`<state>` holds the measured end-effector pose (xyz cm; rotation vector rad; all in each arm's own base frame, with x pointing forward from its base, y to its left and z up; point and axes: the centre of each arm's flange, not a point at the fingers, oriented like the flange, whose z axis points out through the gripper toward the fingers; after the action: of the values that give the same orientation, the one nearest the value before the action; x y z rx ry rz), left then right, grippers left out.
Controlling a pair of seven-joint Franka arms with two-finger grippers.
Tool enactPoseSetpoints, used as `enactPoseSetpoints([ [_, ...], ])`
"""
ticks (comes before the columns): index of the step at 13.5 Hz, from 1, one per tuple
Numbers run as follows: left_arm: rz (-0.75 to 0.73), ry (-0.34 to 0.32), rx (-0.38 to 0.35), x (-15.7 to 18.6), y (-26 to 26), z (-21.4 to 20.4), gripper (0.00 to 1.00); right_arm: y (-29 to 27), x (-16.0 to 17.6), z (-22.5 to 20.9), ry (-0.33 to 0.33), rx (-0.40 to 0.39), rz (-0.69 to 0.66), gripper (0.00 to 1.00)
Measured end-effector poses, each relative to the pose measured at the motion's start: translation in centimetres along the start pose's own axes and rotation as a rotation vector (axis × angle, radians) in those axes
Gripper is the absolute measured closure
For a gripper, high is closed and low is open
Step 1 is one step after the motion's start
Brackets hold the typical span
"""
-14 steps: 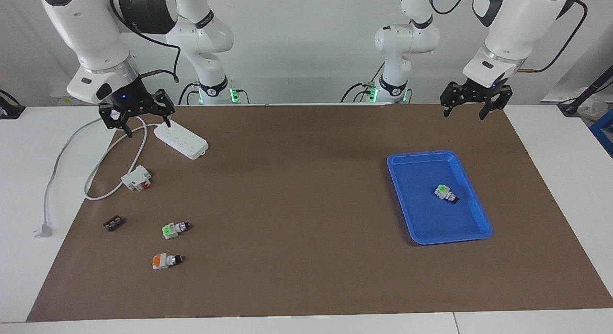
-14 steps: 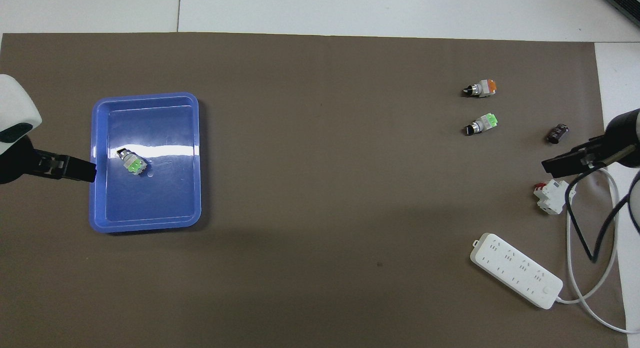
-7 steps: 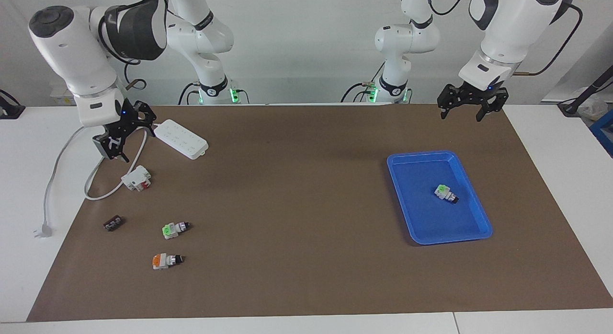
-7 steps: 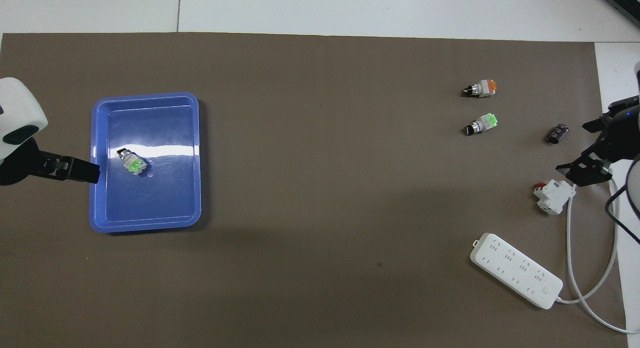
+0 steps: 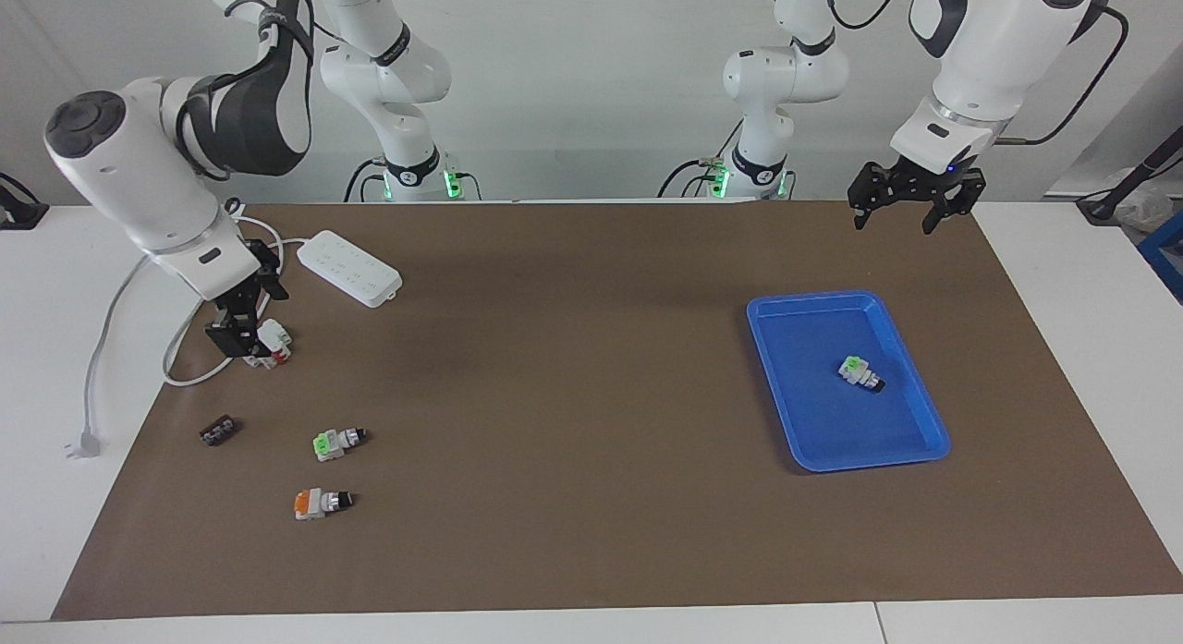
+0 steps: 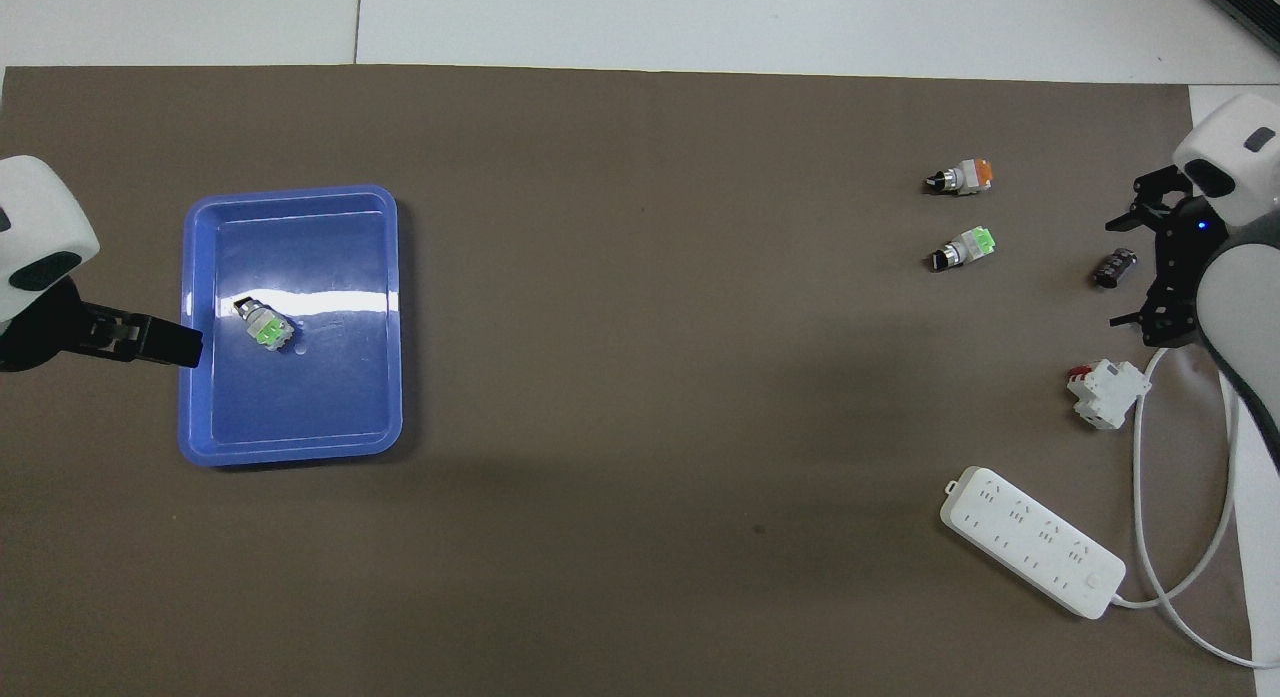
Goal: Turn and place switch with both arms
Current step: 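Move the right gripper toward the green-topped switch farther from the robot, then lower the right gripper over the green-topped switch and close on it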
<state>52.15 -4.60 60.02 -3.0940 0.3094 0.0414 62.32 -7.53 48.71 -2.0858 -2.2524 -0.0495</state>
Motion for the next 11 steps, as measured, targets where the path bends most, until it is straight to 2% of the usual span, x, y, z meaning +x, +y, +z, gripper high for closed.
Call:
enactPoseSetpoints([
  [5,-0.001,0.000,0.000,0.0,0.0,0.0,0.00,3.8,-0.7,3.5,0.018,0.001,-0.146,0.00],
  [11,-0.001,0.000,0.000,0.0,0.0,0.0,0.00,7.0,-1.9,12.0,0.084,-0.002,-0.276,0.00],
])
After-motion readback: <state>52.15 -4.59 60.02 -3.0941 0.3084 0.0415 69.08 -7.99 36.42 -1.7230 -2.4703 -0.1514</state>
